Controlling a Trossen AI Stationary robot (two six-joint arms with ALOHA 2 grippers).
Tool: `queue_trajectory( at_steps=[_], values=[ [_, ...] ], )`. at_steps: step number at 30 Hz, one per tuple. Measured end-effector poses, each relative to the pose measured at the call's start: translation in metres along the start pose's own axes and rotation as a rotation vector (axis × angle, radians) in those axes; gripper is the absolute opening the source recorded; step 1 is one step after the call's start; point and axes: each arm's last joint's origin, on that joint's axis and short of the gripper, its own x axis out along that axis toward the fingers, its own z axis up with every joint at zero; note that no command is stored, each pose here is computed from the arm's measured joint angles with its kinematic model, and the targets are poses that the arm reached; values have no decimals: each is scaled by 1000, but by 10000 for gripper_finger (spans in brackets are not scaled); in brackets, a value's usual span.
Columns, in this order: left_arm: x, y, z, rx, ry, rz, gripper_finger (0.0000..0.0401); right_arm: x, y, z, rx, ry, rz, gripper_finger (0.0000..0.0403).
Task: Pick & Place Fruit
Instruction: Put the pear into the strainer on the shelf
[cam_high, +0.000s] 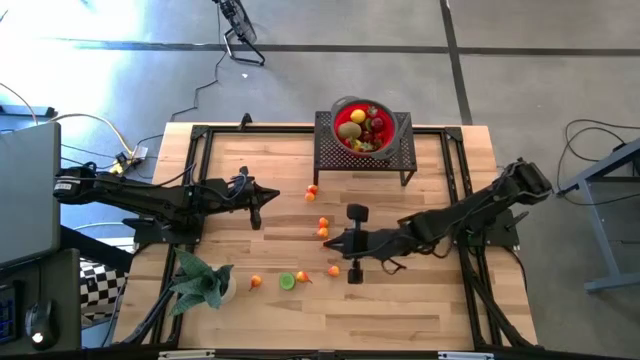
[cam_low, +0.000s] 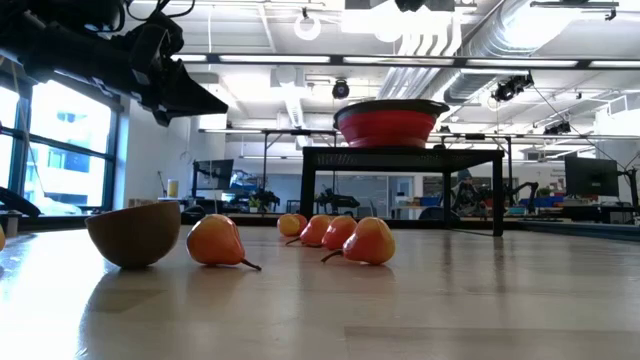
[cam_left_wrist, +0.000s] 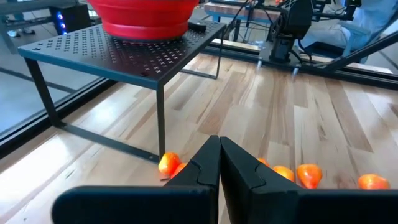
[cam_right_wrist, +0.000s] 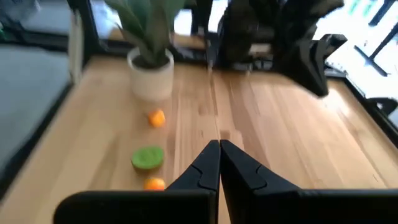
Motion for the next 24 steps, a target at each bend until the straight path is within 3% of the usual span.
queue_trajectory(
  at_steps=[14, 24],
  values=[
    [0, 0, -1, 4, 6, 1, 6, 43, 17, -36, -82, 229, 8, 4],
    [0, 0, -1, 13, 6, 1, 6, 46, 18, -49, 5, 327, 7, 7]
  ],
)
